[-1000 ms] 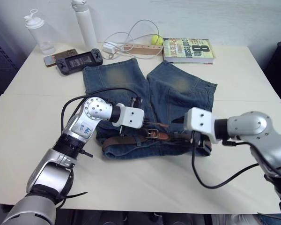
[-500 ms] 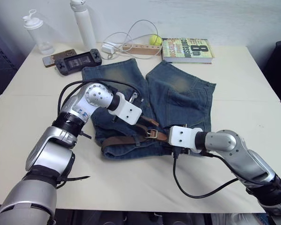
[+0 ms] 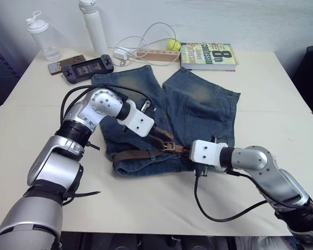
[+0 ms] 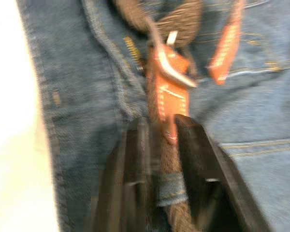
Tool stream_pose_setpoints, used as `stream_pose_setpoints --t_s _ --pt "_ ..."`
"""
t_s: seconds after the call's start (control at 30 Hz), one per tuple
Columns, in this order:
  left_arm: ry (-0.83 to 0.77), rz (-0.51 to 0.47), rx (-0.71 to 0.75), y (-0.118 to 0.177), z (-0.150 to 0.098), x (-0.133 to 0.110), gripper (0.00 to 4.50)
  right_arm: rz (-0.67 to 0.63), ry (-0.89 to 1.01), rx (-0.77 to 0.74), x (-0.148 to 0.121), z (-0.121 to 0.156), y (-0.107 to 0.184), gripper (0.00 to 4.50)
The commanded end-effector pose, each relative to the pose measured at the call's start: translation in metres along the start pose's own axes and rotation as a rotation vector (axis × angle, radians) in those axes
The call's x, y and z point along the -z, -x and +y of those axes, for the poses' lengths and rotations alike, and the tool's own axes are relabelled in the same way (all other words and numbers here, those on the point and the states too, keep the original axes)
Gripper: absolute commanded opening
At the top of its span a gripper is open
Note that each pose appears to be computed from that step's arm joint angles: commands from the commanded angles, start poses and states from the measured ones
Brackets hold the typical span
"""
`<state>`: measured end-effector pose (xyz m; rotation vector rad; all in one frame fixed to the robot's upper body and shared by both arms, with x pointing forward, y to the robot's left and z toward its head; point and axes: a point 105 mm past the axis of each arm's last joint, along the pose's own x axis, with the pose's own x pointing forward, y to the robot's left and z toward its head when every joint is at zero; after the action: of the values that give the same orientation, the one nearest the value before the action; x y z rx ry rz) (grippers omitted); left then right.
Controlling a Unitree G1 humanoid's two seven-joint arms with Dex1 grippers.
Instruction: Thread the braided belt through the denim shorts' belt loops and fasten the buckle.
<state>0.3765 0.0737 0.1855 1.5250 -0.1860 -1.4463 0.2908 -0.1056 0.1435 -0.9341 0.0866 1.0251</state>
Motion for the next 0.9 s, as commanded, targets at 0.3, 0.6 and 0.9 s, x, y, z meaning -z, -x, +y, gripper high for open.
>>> stream_pose_setpoints --t_s 0.3,0.6,0.9 --pt "-0.005 -0.028 -0.029 0.01 0.005 -0.006 0.0 0.012 0.062 -0.012 0.004 0.013 -0.006 2.93" --pt "-0.017 -0.018 -0.049 0.018 0.01 -0.007 0.0 -0.002 0.06 0.078 0.006 0.005 -0.019 2.38" --pt "-0.057 0.021 -0.029 0.014 0.001 -0.001 0.0 -0.022 0.032 0.132 0.001 -0.006 -0.015 0.1"
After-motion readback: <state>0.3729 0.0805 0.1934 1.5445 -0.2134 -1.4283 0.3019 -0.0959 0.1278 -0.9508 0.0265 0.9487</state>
